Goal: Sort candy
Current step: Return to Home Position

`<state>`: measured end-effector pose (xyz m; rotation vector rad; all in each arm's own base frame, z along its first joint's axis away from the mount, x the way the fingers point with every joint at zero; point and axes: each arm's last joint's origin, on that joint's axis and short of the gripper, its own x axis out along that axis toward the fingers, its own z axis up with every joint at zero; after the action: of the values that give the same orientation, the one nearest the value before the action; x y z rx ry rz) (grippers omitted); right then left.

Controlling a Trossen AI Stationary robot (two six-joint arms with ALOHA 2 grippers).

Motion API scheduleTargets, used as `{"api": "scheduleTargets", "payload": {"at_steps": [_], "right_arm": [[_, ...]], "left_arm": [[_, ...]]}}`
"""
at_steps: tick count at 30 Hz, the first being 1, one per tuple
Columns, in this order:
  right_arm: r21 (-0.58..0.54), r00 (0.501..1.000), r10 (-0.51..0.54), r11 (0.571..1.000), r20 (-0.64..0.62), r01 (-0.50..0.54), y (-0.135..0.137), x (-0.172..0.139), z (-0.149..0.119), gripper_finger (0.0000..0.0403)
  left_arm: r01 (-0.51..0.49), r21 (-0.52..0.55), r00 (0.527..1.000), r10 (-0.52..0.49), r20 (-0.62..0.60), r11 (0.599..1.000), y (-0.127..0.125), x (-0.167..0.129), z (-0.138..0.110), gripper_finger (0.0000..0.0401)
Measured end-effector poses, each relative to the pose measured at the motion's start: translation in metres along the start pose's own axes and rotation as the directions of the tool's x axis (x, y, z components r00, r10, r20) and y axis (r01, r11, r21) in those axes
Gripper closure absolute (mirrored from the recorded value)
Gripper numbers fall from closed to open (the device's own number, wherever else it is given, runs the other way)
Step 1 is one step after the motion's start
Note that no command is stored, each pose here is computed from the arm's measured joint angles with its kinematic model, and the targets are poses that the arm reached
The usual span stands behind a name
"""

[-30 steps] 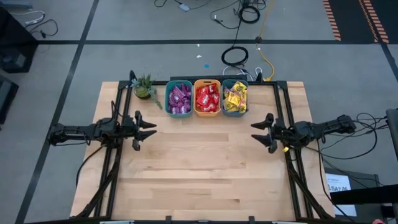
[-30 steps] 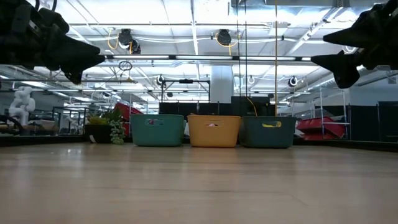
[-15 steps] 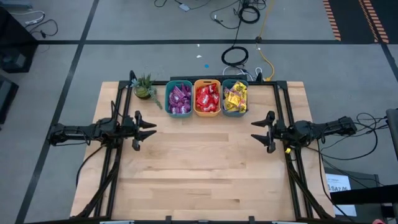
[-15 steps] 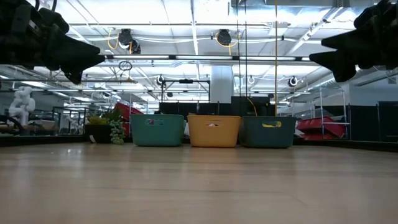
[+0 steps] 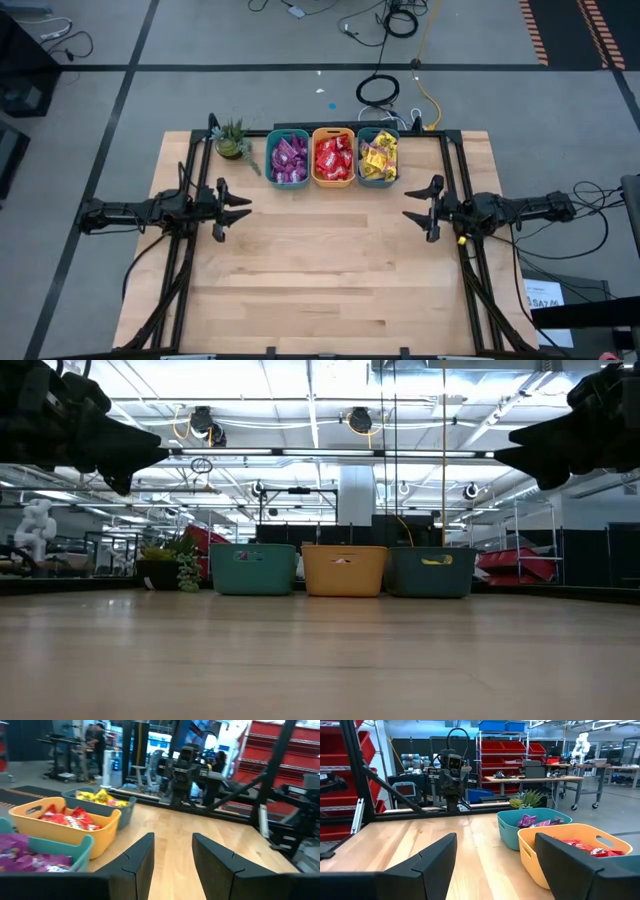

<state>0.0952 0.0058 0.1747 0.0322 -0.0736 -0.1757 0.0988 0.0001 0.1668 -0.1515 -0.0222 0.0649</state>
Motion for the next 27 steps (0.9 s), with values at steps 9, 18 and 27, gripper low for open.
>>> {"api": "scheduleTargets", "payload": {"at_steps": [9,18,27], "right_arm": [[0.008,1.0,0.0,1.0,0.0,0.0,0.0,0.0,0.0,0.0142],[0.008,1.0,0.0,1.0,0.0,0.0,0.0,0.0,0.0,0.0142],[0.008,1.0,0.0,1.0,0.0,0.0,0.0,0.0,0.0,0.0142]], "left_arm": [[-0.172,-0.003,0.984,0.172,0.042,0.985,0.0048,-0.0005,0.0025,0.0259],[-0.22,-0.008,0.974,0.22,0.051,0.975,0.0061,-0.0008,0.0031,0.0259],[-0.215,-0.007,0.975,0.215,0.047,0.977,0.006,-0.0008,0.0029,0.0259]]}}
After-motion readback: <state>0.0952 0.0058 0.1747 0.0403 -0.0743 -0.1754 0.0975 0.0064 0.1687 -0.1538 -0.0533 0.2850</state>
